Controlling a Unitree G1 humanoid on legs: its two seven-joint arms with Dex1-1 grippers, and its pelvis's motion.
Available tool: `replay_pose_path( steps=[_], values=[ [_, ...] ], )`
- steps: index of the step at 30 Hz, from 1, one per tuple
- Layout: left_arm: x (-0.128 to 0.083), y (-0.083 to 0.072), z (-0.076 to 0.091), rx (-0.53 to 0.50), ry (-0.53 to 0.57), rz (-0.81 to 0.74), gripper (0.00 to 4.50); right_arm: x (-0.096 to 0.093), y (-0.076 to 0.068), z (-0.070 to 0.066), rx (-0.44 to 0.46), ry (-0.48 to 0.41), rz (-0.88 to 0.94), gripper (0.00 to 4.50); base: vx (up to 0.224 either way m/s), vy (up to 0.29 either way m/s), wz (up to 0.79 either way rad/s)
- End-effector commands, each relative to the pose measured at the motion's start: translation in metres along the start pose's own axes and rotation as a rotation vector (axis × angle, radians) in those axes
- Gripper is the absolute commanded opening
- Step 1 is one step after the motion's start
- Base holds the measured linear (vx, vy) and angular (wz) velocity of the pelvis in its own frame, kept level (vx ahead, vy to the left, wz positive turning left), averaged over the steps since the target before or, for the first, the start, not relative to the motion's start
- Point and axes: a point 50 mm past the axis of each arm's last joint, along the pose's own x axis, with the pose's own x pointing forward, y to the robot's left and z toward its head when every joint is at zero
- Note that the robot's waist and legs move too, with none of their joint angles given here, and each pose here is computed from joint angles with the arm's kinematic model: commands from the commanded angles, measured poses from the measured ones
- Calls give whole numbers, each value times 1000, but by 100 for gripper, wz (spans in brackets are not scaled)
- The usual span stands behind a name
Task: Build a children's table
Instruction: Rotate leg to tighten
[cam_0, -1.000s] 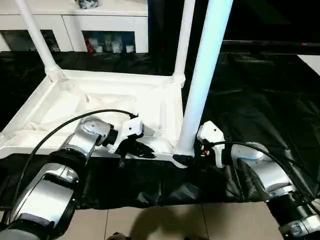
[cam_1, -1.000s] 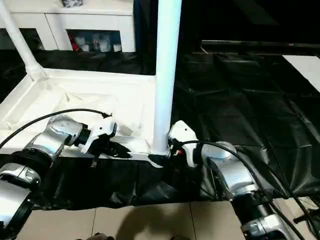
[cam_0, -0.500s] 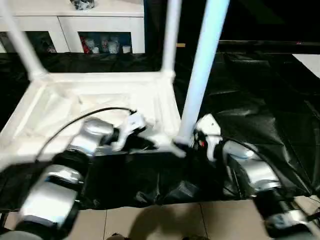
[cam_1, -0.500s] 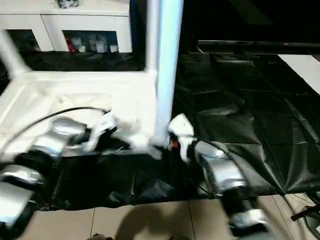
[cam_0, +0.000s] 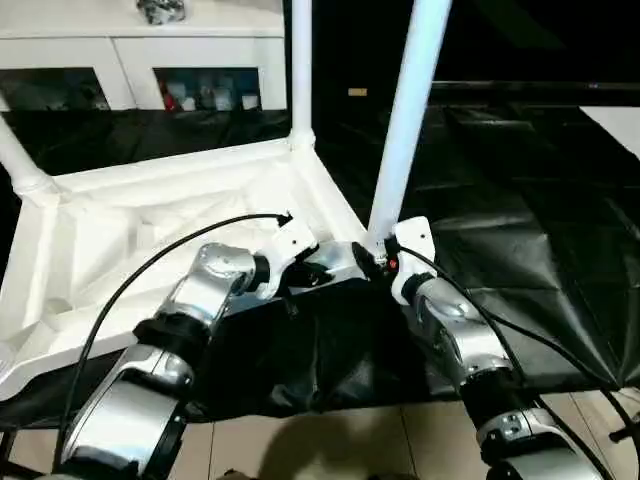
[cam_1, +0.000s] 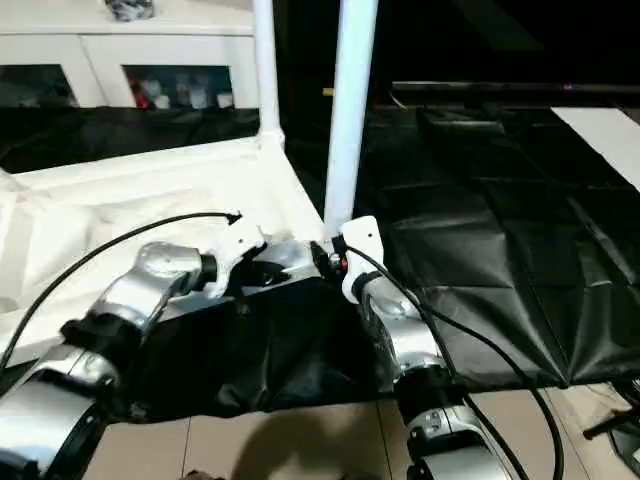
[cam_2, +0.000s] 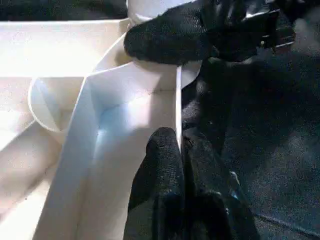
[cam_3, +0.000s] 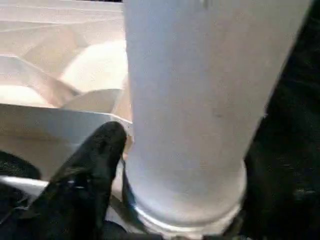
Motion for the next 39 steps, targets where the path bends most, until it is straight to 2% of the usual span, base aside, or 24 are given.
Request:
replay_pose_path(
  steps=[1, 5, 11, 13, 14, 17, 25, 30, 33, 34, 35, 36, 38, 39],
  values=[
    [11, -19, -6, 9, -27, -145, 0, 5, 28, 14, -59, -67, 265, 387, 0, 0, 0],
    [-10, -14, -14, 4, -44, -219, 0, -15, 6, 10, -125, -3, 403, 391, 0, 0, 0],
    [-34, -6, -16, 0, -59, -303, 0, -36, -3, 7, -194, 106, 642, 391, 0, 0, 0],
    [-39, -4, -16, 1, -54, -323, 0, -40, -4, 5, -216, 143, 711, 391, 0, 0, 0],
    [-40, -4, -15, 2, -55, -337, 0, -42, -3, 4, -218, 158, 740, 364, 0, 0, 0],
    [-44, -4, -15, 12, -49, -374, 0, -43, -3, 4, -226, 181, 789, 344, 0, 0, 0],
    [-45, -8, -15, 22, -34, -461, 0, -43, 3, 4, -206, 185, 865, 280, 0, 0, 0],
    [-45, -8, -16, 19, -30, -467, 0, -43, 5, 2, -197, 184, 877, 271, 0, 0, 0],
    [-41, -7, -16, 10, -42, -401, 0, -39, 7, 0, -147, 134, 775, 270, 0, 0, 0],
    [-39, -7, -17, 11, -39, -378, 0, -35, 6, 0, -142, 112, 701, 270, 0, 0, 0],
    [-34, -6, -16, 21, -33, -313, 0, -28, 2, -3, -119, 93, 534, 270, 0, 0, 0],
    [-34, -6, -16, 21, -33, -313, 0, -28, 2, -3, -119, 93, 534, 270, 0, 0, 0],
    [-28, -6, -16, 22, -22, -266, 0, -23, 2, -5, -121, 79, 412, 270, 0, 0, 0],
    [-13, -8, -10, -7, -44, -175, 0, -14, 7, -10, -86, 65, 231, 270, 0, 0, 0]
  ],
)
